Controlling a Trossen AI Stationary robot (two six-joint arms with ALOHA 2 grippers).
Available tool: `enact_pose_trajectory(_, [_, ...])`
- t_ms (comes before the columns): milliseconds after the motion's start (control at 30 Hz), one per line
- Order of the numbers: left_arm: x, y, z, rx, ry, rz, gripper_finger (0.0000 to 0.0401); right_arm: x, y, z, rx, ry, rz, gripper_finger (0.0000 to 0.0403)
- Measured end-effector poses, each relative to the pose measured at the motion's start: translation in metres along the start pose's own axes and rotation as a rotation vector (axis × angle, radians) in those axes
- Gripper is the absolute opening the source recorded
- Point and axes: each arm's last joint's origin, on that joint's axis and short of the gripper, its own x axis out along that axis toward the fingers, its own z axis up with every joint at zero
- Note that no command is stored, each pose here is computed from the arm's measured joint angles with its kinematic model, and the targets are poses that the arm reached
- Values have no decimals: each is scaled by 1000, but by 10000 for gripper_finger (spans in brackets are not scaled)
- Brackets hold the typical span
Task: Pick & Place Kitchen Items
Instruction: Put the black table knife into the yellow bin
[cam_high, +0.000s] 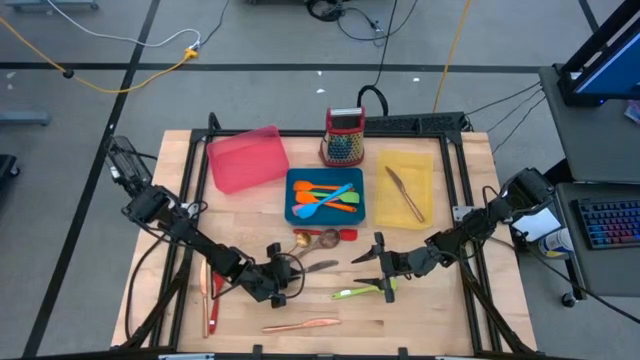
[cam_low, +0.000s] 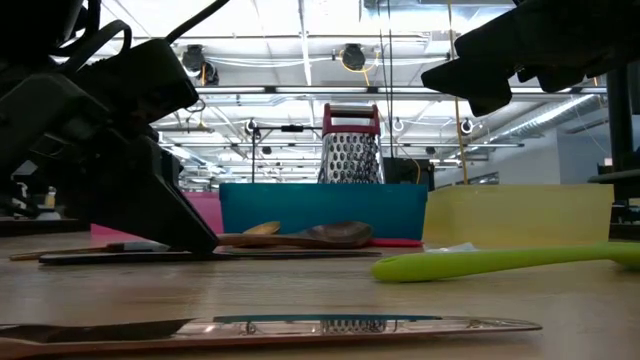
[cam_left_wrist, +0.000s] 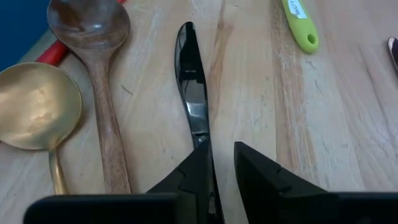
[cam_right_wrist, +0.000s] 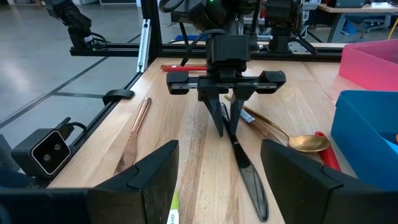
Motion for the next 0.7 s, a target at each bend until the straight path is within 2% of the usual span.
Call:
enact_pose_trajectory(333, [0, 0, 0, -5, -1, 0, 122, 0, 0, 0, -3, 0, 0, 222])
enact_pose_trajectory(500, [-2, -3, -2, 9, -9, 12, 121, 0, 0, 0, -3, 0, 0, 222])
enact_pose_trajectory(700, [1, -7, -10, -26, -18, 32, 120, 0, 0, 0, -7, 0, 0, 222])
